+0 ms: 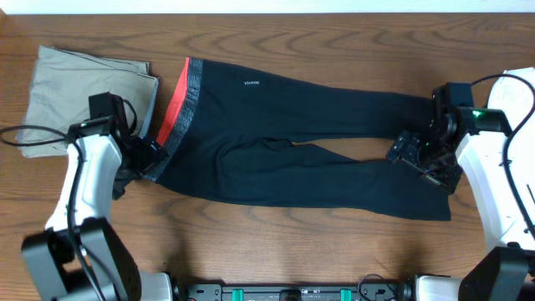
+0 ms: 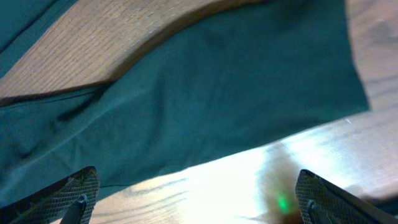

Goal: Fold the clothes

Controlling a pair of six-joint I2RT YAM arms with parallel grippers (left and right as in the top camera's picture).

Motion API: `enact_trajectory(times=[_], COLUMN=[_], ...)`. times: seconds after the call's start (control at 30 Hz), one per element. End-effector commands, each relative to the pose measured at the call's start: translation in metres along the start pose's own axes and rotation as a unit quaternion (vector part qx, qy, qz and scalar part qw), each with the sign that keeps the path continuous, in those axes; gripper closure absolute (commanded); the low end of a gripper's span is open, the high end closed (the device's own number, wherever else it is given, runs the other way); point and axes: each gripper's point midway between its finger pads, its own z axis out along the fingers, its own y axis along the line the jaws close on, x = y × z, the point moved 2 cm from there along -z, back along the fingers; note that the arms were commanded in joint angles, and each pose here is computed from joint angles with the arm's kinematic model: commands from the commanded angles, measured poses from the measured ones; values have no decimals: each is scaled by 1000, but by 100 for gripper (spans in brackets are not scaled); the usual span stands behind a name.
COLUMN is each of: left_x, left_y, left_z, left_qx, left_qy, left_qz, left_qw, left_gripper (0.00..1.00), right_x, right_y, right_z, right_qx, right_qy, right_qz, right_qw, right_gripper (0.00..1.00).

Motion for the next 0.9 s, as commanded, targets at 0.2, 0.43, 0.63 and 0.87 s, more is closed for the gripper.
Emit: enact_trajectory(times=[0.2,0.43,0.63,0.87], left_x=[-6,-10,-13,-20], left_y=[-3,-4,1,7], left_z=[28,45,55,58], left_qx=[-12,-17,-22,-21], left_qy=[14,21,29,25], left_qz=[-19,-22,-32,-47], left_qw=[1000,999,999,998], left_gripper=[9,16,20,46], right_x=[18,31,37,36], right_y=[17,19,21,22], right_z=[17,30,33,33], right_qx=[-34,-26,-25,-28], right_qy=[26,38,44,41], right_qz=[-40,-59,-66,-66], right_qw=[998,997,996,997], right_gripper=[1,1,1,1])
